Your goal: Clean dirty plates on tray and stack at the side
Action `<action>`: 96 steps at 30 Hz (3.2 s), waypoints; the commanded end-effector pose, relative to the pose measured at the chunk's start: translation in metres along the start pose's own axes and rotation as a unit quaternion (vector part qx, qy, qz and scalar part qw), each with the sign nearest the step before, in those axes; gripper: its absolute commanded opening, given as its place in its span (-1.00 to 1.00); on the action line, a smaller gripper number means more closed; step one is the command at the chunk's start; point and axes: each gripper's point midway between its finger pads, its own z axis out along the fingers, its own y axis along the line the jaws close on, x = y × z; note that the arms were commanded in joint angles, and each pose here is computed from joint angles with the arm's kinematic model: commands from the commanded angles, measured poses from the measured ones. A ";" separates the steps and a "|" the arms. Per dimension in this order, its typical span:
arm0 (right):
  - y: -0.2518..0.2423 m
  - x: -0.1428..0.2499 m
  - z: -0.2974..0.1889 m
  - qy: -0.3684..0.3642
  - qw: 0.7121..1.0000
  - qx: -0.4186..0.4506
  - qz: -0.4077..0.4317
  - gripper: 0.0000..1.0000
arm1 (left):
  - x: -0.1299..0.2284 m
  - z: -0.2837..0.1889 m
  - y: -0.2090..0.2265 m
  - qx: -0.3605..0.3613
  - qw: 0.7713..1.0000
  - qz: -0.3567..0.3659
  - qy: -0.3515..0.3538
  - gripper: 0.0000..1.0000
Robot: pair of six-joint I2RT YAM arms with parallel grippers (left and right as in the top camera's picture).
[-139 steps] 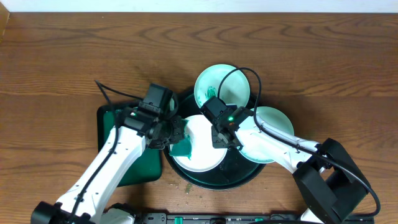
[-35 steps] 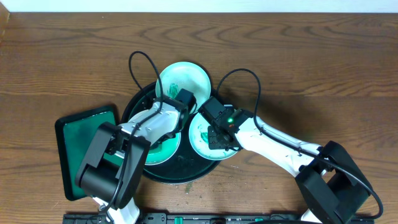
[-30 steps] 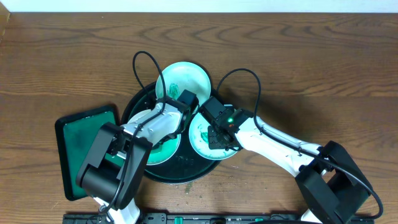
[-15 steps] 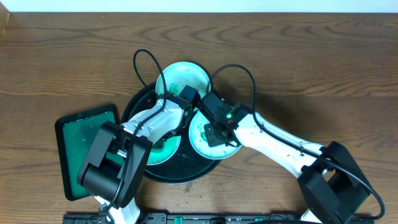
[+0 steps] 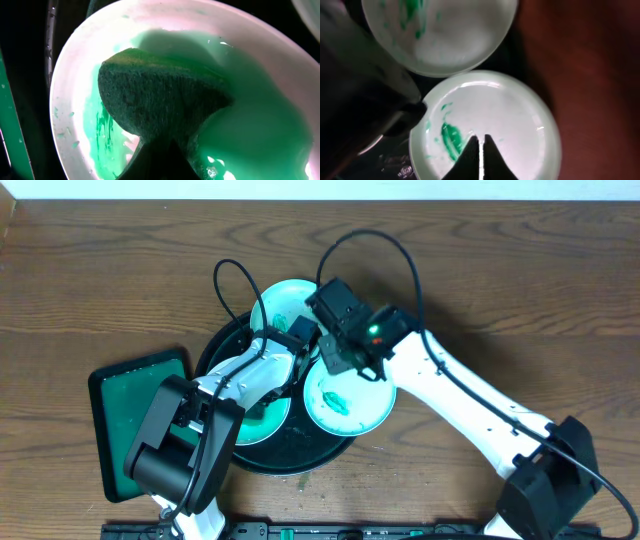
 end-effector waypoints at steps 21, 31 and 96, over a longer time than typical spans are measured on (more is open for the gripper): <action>-0.135 -0.067 -0.066 -0.061 0.975 0.050 0.207 -0.95 | 0.040 -0.017 -0.084 0.204 0.971 0.026 0.120 -0.86; -0.135 -0.066 -0.066 -0.058 0.976 0.050 0.205 -0.96 | 0.016 -0.041 -0.099 0.239 0.966 0.039 0.092 -0.86; -0.124 -0.047 -0.063 -0.007 0.981 0.005 0.194 -0.49 | -0.020 -0.127 -0.024 0.222 0.975 0.008 -0.020 -0.86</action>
